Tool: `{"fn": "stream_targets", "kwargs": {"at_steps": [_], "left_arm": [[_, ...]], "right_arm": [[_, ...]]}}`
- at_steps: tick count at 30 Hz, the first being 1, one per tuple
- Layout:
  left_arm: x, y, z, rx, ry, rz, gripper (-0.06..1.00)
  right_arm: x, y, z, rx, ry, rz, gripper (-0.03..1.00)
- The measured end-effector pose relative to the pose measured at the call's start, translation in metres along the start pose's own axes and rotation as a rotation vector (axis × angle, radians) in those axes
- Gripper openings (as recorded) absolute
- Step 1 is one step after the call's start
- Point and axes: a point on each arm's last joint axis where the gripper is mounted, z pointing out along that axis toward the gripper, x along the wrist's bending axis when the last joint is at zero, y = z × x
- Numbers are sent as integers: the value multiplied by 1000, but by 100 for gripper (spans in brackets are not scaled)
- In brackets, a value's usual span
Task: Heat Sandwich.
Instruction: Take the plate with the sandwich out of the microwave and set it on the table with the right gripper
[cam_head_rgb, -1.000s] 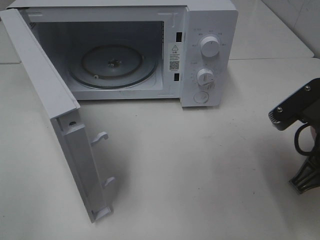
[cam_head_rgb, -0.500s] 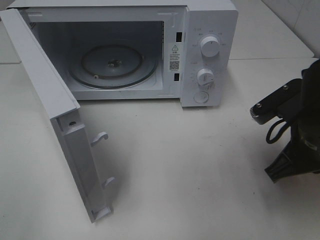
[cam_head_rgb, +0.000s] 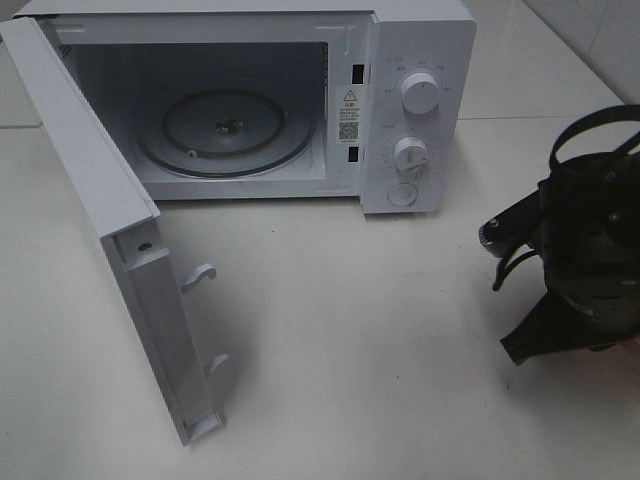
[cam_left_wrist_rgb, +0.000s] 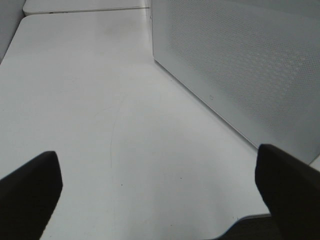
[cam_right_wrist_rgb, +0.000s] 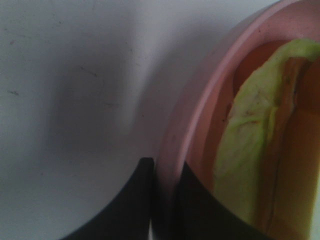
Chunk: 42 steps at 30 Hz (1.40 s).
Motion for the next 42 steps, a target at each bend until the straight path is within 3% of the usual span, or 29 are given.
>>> {"fn": "stream_targets", "kwargs": {"at_steps": [11,29,35,36,42], "left_arm": [[0,0,0,0,0,0,97],[0,0,0,0,0,0,97],[0,0,0,0,0,0,97],[0,0,0,0,0,0,97],[0,0,0,0,0,0,97]], "right_arm": [[13,5,27,14,18,-1,6],[4,5,58,76,0,3,9],[4,6,58,78,-9,-2,21],[3,6,58,79,-16,-6,28],[-1,7,53,71,-21,-9,48]]}}
